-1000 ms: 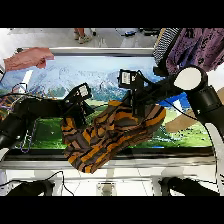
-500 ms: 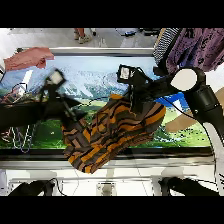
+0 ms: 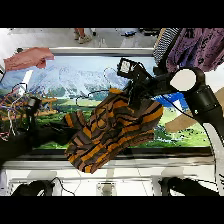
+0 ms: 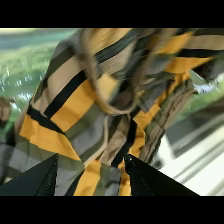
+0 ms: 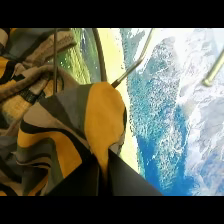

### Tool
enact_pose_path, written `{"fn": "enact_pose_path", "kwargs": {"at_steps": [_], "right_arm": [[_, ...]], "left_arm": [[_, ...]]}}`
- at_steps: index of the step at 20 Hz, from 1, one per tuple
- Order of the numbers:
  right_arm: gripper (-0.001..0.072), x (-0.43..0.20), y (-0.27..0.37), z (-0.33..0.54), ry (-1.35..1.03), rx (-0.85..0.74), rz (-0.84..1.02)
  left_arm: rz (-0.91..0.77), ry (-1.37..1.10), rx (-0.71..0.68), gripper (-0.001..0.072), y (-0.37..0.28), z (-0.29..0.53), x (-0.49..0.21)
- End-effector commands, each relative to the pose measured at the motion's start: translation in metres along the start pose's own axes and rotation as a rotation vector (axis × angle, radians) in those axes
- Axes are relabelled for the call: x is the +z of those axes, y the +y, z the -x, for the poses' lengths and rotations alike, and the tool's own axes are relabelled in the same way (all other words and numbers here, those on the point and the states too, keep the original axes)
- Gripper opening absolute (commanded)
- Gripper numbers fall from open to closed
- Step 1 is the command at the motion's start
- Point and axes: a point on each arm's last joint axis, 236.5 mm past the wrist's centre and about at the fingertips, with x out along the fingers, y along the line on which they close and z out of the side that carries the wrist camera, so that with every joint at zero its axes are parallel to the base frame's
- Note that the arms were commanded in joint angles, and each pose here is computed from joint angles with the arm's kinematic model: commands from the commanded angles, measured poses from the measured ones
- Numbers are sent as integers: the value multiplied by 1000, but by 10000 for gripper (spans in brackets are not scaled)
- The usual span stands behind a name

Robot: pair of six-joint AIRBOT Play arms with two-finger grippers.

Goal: Fold the clothes and pants, and hang the long-sleeved shirts on hangers.

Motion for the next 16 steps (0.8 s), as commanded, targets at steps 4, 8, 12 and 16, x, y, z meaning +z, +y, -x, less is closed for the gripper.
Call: {"fn": "enact_pose_path", "kwargs": {"at_steps": [4, 8, 12, 16], "right_arm": [[21, 10, 2, 2, -41, 8, -21], [21, 13, 3, 2, -52, 14, -25], [21, 13, 4, 2, -52, 15, -25], [21, 15, 5, 2, -62, 19, -30]], "left_arm": [[115, -17, 18, 478, 16, -83, -19], [50, 42, -6, 479, -5, -123, -21], [31, -21, 5, 479, -8, -131, 4], [37, -28, 19, 476, -3, -135, 5]]}}
